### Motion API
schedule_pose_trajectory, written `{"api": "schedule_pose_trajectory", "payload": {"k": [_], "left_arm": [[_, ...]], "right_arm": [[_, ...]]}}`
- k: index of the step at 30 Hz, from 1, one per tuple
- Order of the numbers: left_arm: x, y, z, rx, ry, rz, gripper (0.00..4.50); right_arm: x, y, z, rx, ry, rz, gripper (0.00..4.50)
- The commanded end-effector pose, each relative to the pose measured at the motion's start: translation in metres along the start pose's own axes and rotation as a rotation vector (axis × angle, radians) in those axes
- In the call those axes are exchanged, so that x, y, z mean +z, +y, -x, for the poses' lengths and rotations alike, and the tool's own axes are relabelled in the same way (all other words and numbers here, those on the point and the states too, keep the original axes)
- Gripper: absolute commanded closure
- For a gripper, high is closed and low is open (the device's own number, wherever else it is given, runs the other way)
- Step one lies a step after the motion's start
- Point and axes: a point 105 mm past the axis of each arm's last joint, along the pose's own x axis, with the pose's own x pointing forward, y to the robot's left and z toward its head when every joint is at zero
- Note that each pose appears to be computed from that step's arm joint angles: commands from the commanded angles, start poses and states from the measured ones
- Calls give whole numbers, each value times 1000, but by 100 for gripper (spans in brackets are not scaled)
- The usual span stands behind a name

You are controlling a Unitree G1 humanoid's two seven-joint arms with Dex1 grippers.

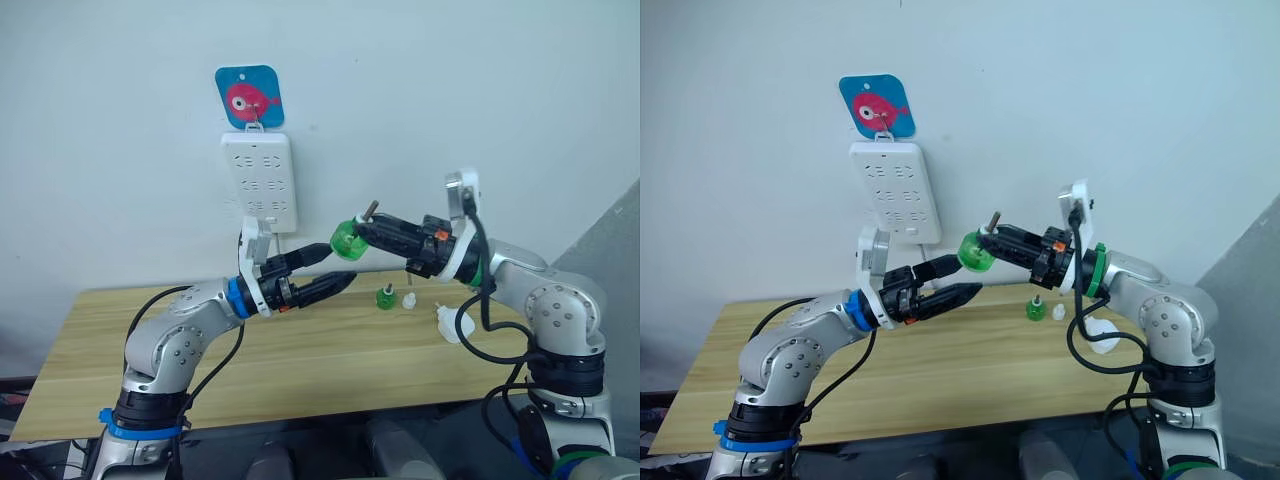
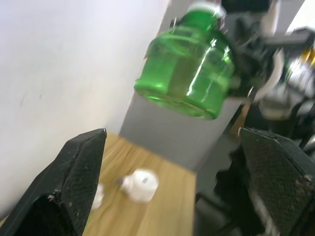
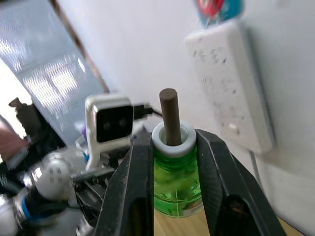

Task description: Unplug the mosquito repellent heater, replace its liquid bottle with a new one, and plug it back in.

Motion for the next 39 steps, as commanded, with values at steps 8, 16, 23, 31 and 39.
{"api": "schedule_pose_trajectory", "payload": {"k": [8,16,23,31,39], "left_arm": [[41,-22,-17,-56,-156,104,0],[44,-23,-23,-51,-185,137,0],[50,-20,-24,-36,-235,187,18],[49,-19,-24,-31,-242,214,210],[50,-15,-21,-12,-247,219,210]], "right_arm": [[18,13,3,11,-178,-249,368],[21,19,0,21,-209,-319,368],[21,24,-3,33,-207,-331,368],[22,26,-5,41,-213,-339,368],[22,28,-4,52,-216,-337,368]]}}
